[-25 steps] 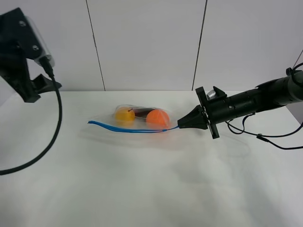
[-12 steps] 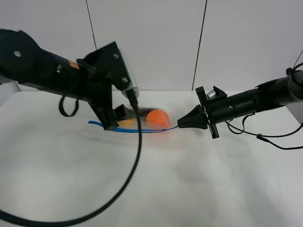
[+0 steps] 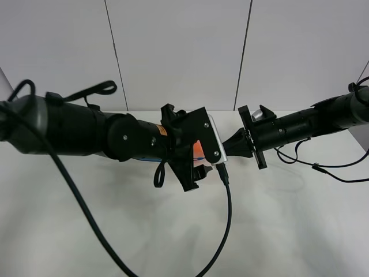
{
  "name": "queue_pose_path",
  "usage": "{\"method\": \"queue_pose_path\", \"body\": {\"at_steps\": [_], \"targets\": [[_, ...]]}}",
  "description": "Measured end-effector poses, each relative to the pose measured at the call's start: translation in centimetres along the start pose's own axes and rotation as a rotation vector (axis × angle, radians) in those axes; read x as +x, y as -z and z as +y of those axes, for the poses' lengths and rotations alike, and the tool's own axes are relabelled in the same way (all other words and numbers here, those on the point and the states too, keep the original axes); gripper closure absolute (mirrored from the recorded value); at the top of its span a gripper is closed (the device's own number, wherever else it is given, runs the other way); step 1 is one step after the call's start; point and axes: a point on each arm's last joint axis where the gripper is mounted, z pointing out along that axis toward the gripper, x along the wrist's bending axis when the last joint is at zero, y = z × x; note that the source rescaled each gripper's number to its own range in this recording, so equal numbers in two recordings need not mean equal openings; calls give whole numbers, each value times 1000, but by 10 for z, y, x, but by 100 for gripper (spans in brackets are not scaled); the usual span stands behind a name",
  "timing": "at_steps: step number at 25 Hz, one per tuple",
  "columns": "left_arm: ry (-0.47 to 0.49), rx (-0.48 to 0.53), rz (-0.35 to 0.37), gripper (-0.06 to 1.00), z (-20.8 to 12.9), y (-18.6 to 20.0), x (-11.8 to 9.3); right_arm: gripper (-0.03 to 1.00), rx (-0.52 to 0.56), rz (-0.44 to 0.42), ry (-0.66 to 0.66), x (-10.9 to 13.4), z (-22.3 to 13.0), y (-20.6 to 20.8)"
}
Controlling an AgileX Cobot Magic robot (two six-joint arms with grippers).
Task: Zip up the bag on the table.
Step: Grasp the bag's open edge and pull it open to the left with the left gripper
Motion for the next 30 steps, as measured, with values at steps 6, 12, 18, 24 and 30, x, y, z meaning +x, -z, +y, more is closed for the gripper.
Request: {"method": "queue_pose_path", "body": {"at_steps": [6,12,18,24,30], "targets": [[-7,21,45,5,-18,-30,-12,97,0,0,0,0,0,0],[-9,32,65,38,-28,-41,-18,97,0,0,0,0,0,0],[-8,31,70,67,-29,-41,-18,97,0,0,-1,0,0,0],[-8,31,70,73,-29,-41,-18,97,0,0,-2,0,0,0],[-8,28,73,82,-28,-39,-17,97,-2,-1,-3,0,0,0]]}}
